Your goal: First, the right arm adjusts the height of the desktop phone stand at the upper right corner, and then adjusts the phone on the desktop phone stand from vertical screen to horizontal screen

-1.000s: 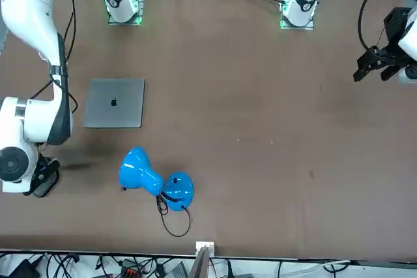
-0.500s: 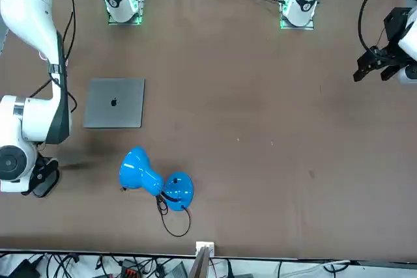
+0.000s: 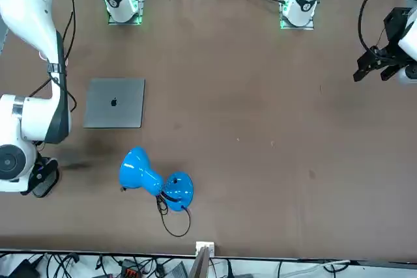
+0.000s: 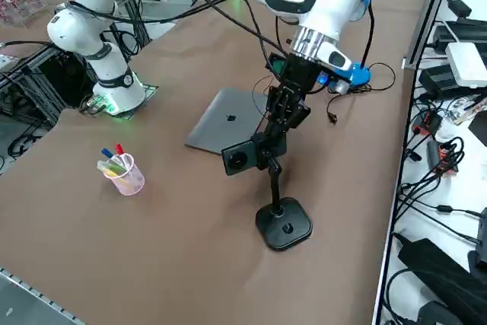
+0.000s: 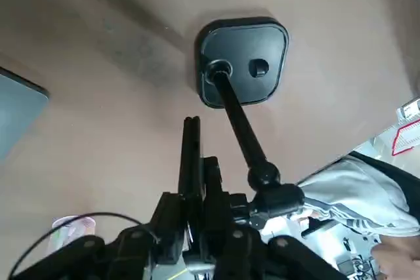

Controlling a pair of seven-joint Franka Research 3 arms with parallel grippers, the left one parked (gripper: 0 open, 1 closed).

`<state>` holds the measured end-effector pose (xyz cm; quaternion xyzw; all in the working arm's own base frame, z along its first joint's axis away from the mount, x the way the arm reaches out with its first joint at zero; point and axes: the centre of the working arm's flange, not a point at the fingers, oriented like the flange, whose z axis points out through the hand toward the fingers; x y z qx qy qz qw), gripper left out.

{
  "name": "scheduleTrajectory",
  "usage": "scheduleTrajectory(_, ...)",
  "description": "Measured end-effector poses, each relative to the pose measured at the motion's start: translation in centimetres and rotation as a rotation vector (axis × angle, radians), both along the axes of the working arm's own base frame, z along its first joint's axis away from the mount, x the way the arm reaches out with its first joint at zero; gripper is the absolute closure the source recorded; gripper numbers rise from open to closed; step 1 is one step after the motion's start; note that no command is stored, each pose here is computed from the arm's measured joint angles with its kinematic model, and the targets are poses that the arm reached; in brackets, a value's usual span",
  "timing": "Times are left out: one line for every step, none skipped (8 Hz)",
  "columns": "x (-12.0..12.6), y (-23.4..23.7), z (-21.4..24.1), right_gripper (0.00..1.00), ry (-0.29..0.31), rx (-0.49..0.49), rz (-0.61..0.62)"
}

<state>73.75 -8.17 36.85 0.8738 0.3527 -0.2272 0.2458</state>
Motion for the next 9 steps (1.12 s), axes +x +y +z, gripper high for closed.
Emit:
scheduleTrajectory(0.0,0.0,0.1,0.84,-0.001,0.001,0.0)
scheduleTrajectory(0.0,0.0,0.1,0.84,-0.002,0.001,0.0)
scheduleTrajectory(0.0,0.0,0.2,0.84,-0.003,0.002,0.0)
scheduleTrajectory(0.0,0.0,0.4,0.84,-0.006,0.003,-0.001)
scheduleTrajectory(-0.1,0.0,0.9,0.84,-0.01,0.003,-0.003)
scheduleTrajectory(-0.2,0.0,1.7,0.83,-0.013,0.004,-0.003)
scheduleTrajectory(-0.4,-0.1,2.5,0.82,-0.019,0.006,-0.003)
scheduleTrajectory(-0.4,-0.1,3.1,0.81,-0.023,0.007,-0.002)
scheduleTrajectory(-0.5,-0.1,3.2,0.8,-0.024,0.007,-0.002)
